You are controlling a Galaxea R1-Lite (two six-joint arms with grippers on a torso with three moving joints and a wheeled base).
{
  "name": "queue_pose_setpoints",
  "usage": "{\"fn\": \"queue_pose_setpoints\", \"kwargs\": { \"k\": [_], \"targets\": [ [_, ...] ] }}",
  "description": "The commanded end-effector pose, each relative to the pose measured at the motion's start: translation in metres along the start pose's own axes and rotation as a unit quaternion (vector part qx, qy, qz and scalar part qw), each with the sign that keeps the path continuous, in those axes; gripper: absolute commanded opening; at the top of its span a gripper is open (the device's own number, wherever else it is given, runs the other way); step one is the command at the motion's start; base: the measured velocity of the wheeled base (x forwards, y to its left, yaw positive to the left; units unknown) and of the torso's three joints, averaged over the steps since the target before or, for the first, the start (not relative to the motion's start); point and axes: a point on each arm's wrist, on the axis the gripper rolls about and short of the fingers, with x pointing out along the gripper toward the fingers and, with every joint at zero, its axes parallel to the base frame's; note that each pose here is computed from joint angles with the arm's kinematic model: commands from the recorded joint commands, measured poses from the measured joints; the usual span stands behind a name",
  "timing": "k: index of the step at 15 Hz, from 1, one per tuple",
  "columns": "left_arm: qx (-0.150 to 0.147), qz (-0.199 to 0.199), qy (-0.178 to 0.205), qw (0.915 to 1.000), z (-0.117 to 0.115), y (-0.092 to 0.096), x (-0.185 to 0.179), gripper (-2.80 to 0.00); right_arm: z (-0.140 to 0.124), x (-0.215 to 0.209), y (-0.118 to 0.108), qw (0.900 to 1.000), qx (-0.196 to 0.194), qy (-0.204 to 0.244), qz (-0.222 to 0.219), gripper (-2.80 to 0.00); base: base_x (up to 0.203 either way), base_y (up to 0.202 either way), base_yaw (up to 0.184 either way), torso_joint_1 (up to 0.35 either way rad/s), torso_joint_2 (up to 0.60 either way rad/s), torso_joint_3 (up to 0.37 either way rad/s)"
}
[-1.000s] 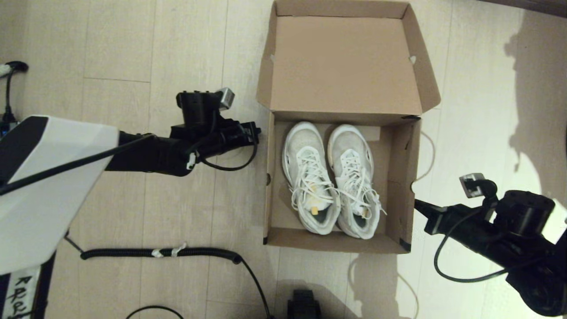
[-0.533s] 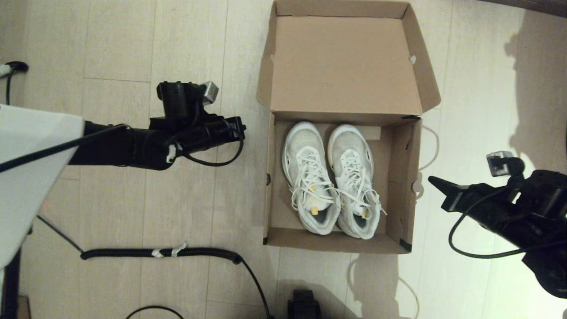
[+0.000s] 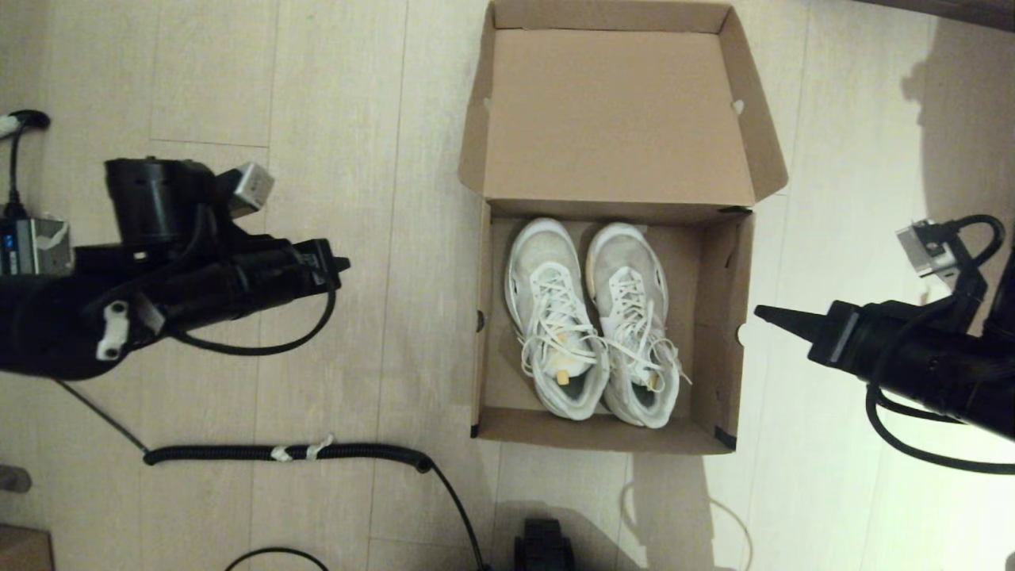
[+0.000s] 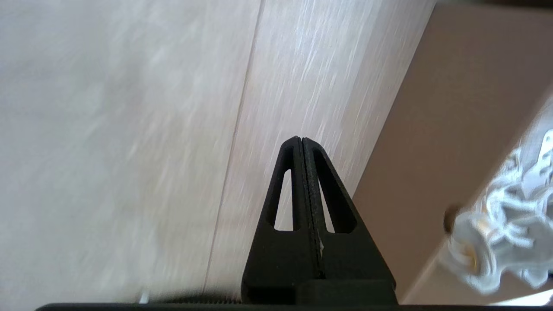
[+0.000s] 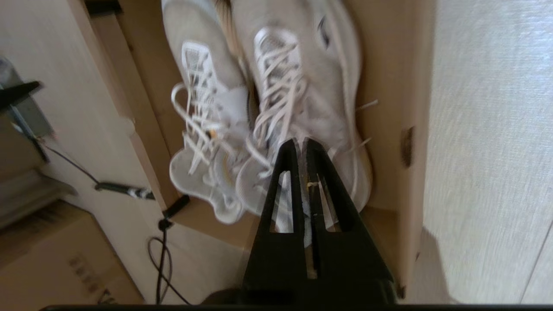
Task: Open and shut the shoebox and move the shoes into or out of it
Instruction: Put the shoes out of the shoe box
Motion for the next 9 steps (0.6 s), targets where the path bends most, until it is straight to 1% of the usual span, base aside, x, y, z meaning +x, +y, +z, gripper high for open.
{"fn": "queue_pose_setpoints", "kwargs": {
  "k": [1, 2, 3, 5, 7, 9],
  "targets": [
    [0.0, 0.012, -0.015, 0.9998, 0.001, 0.0, -0.024, -2.8, -0.006, 0.002, 0.021, 1.0, -0.012, -0.007, -0.008, 0.0, 0.0, 0.0, 0.0, 0.0, 0.0, 0.0],
    [0.002, 0.019, -0.026, 0.9995, 0.0, 0.001, -0.025, -2.8, -0.016, 0.013, 0.027, 1.0, -0.014, 0.003, -0.028, 0.0, 0.0, 0.0, 0.0, 0.0, 0.0, 0.0],
    [0.002, 0.023, -0.03, 0.9993, 0.0, 0.001, -0.026, -2.8, -0.024, 0.02, 0.03, 0.999, -0.016, 0.015, -0.039, 0.0, 0.0, 0.0, 0.0, 0.0, 0.0, 0.0],
    [0.001, 0.026, -0.029, 0.9992, -0.001, 0.002, -0.029, -2.8, -0.036, 0.027, 0.038, 0.999, -0.018, 0.04, -0.029, 0.0, 0.0, 0.0, 0.0, 0.0, 0.0, 0.0],
    [0.001, 0.027, -0.032, 0.9991, -0.002, 0.003, -0.031, -2.8, -0.05, 0.039, 0.041, 0.997, -0.02, 0.068, -0.028, 0.0, 0.0, 0.0, 0.0, 0.0, 0.0, 0.0],
    [0.0, 0.031, -0.032, 0.999, -0.004, 0.006, -0.033, -2.8, -0.054, 0.046, 0.051, 0.997, -0.019, 0.077, -0.014, 0.0, 0.0, 0.0, 0.0, 0.0, 0.0, 0.0]
  ]
}}
